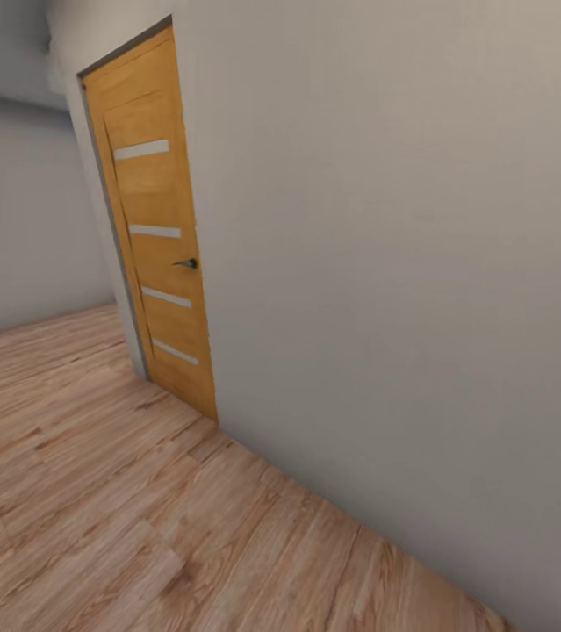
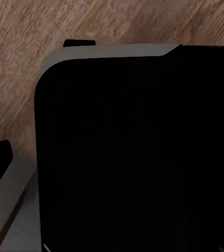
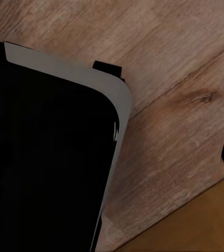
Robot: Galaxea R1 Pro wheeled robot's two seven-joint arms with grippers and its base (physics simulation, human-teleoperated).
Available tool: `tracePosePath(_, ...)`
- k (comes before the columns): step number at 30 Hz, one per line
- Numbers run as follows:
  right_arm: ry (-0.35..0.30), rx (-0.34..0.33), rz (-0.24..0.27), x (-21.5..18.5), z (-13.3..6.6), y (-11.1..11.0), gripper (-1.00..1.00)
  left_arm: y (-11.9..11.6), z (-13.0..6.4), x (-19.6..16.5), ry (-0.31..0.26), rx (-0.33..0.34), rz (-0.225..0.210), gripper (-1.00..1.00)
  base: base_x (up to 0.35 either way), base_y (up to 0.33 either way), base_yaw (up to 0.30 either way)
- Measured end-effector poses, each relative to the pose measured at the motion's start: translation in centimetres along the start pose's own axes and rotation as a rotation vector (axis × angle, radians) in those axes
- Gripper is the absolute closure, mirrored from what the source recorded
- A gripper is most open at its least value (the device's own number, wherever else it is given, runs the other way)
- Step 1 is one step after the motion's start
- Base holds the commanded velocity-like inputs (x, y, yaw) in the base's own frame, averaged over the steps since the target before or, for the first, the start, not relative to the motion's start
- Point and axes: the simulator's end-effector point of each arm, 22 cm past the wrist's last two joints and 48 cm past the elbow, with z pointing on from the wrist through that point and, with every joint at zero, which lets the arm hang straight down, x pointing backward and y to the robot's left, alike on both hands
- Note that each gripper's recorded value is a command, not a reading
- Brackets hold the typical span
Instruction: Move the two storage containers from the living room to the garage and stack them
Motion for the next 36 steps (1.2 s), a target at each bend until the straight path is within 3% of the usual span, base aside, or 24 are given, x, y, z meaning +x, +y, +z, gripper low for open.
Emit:
tracePosePath(20,0.000,0.000,0.000,-0.01,0.02,0.00,-1.00,0.01,0.01,-0.02,0.000,0.000,-0.002,-1.00,0.038,0.000,0.269)
tracePosePath(36,0.000,0.000,0.000,-0.01,0.00,0.00,-1.00,0.00,0.00,0.01,0.000,0.000,0.000,-1.00,0.300,0.000,0.269)
